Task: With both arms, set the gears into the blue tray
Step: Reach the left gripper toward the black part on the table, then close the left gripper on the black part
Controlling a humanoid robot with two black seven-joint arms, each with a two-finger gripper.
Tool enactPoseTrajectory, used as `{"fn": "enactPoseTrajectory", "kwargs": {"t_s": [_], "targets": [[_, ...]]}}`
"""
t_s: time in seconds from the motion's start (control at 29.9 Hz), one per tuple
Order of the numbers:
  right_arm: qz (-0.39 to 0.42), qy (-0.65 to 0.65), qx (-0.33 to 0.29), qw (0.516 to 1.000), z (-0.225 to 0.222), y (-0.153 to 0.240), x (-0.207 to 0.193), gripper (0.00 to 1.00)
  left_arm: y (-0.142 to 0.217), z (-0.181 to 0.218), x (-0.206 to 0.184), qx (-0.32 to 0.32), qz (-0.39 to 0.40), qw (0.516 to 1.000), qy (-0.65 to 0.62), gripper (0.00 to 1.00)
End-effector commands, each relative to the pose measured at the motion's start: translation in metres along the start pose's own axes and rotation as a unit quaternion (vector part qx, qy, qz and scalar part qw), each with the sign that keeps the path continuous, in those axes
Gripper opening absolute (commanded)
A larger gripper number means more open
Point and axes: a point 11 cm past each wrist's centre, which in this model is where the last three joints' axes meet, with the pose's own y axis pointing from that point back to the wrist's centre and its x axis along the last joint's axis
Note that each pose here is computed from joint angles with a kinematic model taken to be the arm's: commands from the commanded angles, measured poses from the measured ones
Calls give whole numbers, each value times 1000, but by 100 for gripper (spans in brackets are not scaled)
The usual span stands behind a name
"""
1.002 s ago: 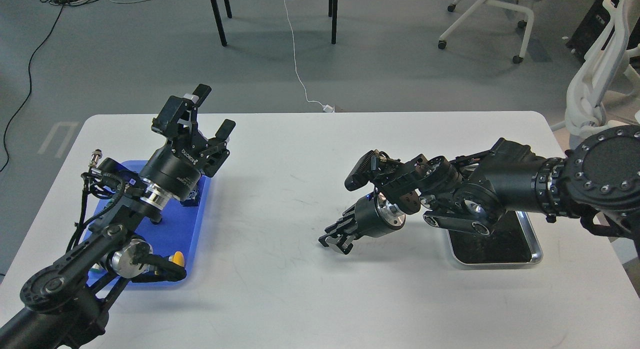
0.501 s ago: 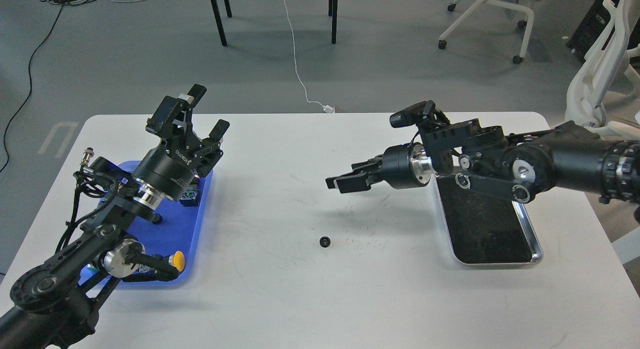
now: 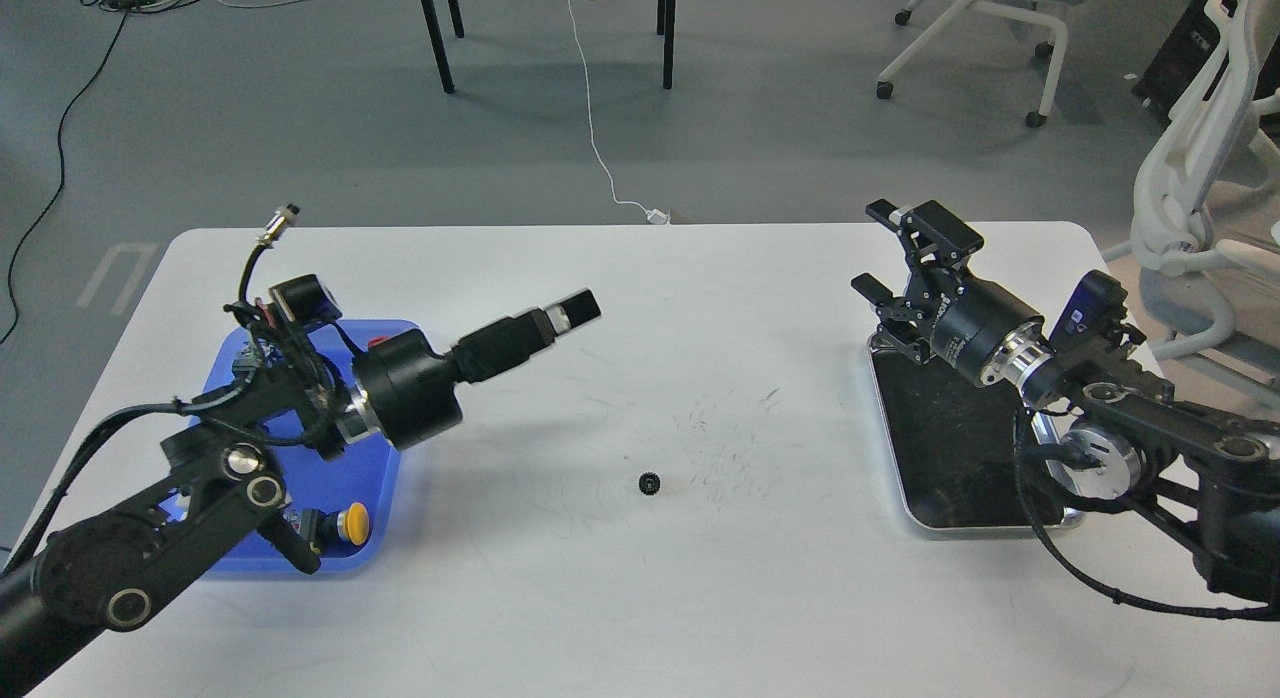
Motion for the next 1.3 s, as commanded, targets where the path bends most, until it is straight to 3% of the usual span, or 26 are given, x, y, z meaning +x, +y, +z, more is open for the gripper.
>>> {"fn": "enactPoseTrajectory", "kwargs": {"t_s": [0.0,0.3,0.47,0.63,1.1,1.2,1.27], "targets": [[32,-85,21,996,5,15,14,96,-23,-7,-20,32,-151,966,-205,97],[55,-89,12,994,11,35,32,96,-59,-35,-30,54,-278,909,-305,87],[57,-86,12,995,9,37,35,96,-65,-45,-41,63,-299,903,-302,81],[55,-85,12,995,8,37,34,96,-61,-54,-49,71,-319,895,-303,67],[55,-85,11,995,8,37,34,96,-72,-55,-60,69,-322,898,-293,64],[55,-85,11,995,8,37,34,96,-70,-59,-61,76,-324,897,-290,54],[55,-85,10,995,9,38,34,96,-71,-60,-61,77,-324,897,-289,38]]}}
